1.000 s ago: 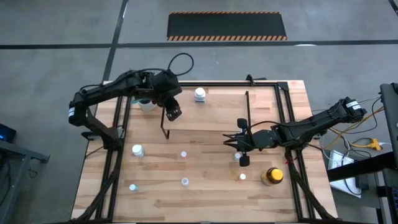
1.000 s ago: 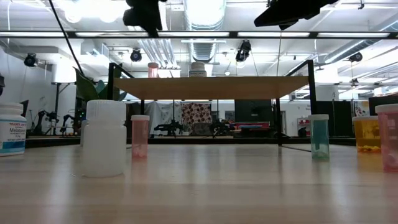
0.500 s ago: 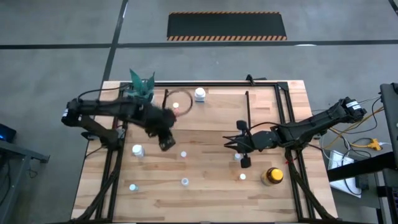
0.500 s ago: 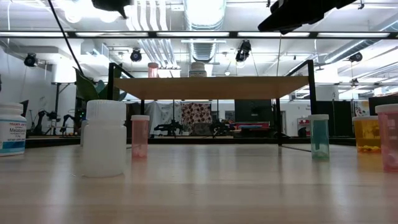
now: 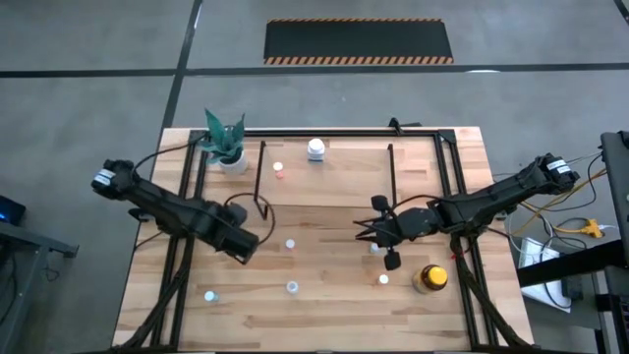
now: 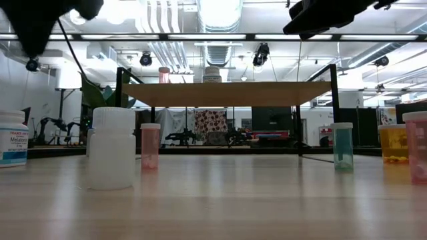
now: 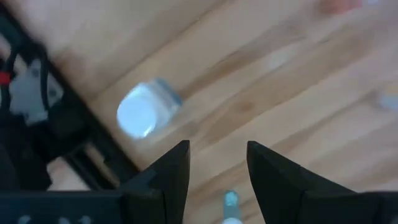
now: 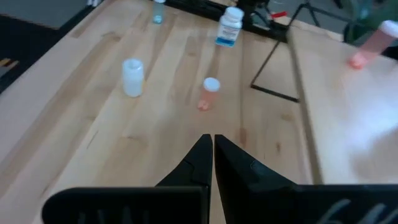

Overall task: Pick and place medicine bottles onto shelf by color
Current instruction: Put the white medicine bottle on the shelf

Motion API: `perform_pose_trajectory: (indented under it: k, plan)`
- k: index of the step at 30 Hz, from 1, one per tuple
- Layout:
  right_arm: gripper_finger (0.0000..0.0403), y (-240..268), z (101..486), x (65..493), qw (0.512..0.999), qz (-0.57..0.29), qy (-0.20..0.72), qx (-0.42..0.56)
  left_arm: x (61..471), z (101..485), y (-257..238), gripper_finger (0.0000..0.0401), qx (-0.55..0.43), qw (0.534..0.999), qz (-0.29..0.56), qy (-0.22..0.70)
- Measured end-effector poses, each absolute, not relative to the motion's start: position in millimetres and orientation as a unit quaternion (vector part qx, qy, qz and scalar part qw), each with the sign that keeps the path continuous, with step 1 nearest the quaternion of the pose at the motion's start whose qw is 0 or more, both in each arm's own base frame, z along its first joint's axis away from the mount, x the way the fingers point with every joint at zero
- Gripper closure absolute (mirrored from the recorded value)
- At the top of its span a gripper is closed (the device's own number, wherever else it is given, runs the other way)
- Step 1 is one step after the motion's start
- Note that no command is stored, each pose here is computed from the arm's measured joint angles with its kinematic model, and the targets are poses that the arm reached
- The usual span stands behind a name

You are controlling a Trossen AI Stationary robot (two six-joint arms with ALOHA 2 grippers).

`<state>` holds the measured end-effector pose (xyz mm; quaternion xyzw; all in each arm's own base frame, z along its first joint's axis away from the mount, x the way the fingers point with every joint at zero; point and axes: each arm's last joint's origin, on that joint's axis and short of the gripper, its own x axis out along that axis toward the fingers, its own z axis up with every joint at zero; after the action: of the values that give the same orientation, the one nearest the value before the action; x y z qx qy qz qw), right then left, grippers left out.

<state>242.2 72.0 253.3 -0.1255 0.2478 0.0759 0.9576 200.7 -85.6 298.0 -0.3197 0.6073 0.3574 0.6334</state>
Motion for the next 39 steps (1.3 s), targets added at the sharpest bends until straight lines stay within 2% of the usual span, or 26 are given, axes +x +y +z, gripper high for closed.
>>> perform_pose_trajectory:
  k: [6, 10, 20, 23, 28, 31, 39]
  plan:
    - [0.0394, 71.5, 247.4, 240.5, 0.955, 0.078, 0.256, -0.129, 185.6, 279.5, -81.4, 0.0259, -0.327, 0.607, 0.399, 0.604]
    - [0.0394, 71.2, 244.2, 239.6, 0.953, 0.080, 0.260, -0.136, 181.5, 274.8, -77.1, 0.0259, -0.321, 0.618, 0.432, 0.574]
    - [0.0394, 70.9, 241.4, 238.7, 0.951, 0.081, 0.264, -0.139, 178.0, 261.7, -75.5, 0.0258, -0.329, 0.605, 0.451, 0.568]
    - [0.0394, 70.8, 240.5, 238.4, 0.951, 0.081, 0.265, -0.139, 177.4, 256.0, -75.4, 0.0243, -0.333, 0.600, 0.457, 0.566]
    - [0.0394, 70.9, 240.4, 238.4, 0.950, 0.082, 0.265, -0.142, 170.7, 243.6, -73.0, 0.0199, -0.328, 0.563, 0.498, 0.572]
    - [0.0394, 70.8, 240.0, 238.3, 0.950, 0.083, 0.265, -0.144, 170.7, 239.7, -73.0, 0.0181, -0.326, 0.561, 0.500, 0.573]
    - [0.0394, 70.8, 239.9, 238.3, 0.948, 0.085, 0.265, -0.152, 168.2, 231.8, -71.9, 0.0174, -0.321, 0.557, 0.506, 0.575]
